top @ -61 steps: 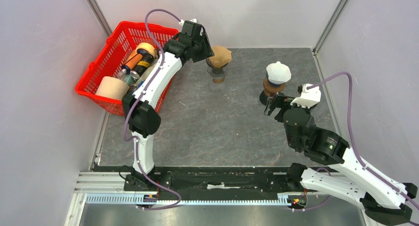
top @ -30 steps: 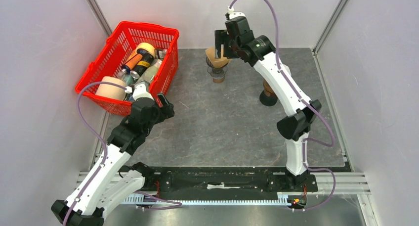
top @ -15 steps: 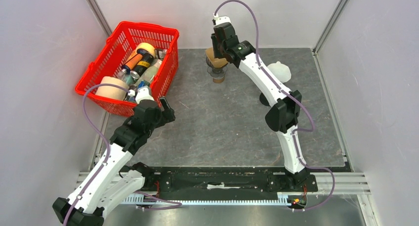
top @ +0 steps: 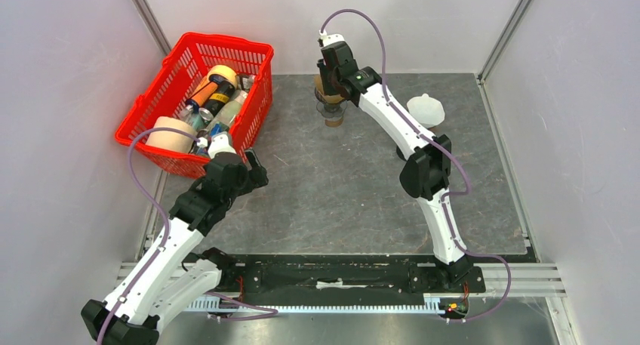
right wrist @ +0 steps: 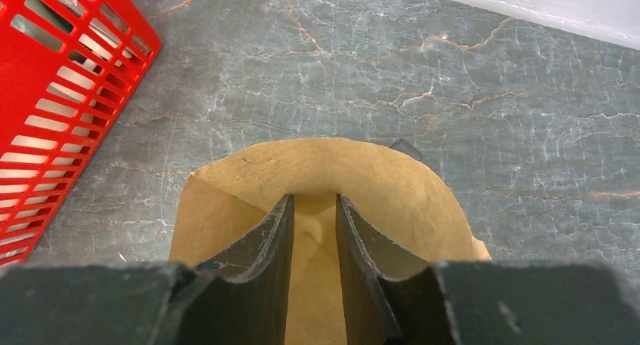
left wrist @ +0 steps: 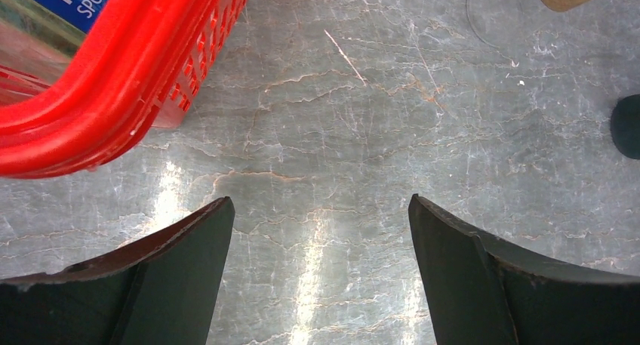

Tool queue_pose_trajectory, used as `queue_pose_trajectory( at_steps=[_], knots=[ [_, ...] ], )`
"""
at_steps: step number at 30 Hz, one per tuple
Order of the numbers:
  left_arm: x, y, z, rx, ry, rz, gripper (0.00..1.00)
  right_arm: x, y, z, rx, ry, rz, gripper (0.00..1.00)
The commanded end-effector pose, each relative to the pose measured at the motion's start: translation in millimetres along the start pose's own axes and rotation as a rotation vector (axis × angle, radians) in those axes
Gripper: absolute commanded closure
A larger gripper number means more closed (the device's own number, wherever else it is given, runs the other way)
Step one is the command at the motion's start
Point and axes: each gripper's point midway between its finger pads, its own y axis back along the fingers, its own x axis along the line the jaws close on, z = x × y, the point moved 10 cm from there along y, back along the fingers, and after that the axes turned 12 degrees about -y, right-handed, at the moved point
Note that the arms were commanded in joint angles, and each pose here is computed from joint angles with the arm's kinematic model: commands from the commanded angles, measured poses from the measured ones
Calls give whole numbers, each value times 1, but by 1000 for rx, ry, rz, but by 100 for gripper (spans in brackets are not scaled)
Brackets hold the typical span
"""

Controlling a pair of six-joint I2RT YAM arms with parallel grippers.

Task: Place the coffee filter in the dripper

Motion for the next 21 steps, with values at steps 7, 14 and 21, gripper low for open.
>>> queue_pose_trajectory(
  at_steps=[7,14,21],
  knots=[
    [-2,-3,3,-13,27,8,7,-1,-14,-5,15,53,14,66],
    [-2,-3,3,-13,24,6,7,-1,-19,-10,41,51,39,68],
    [-2,-3,3,-6,22,2,6,-2,-12,-4,26,50,36,67]
  ],
)
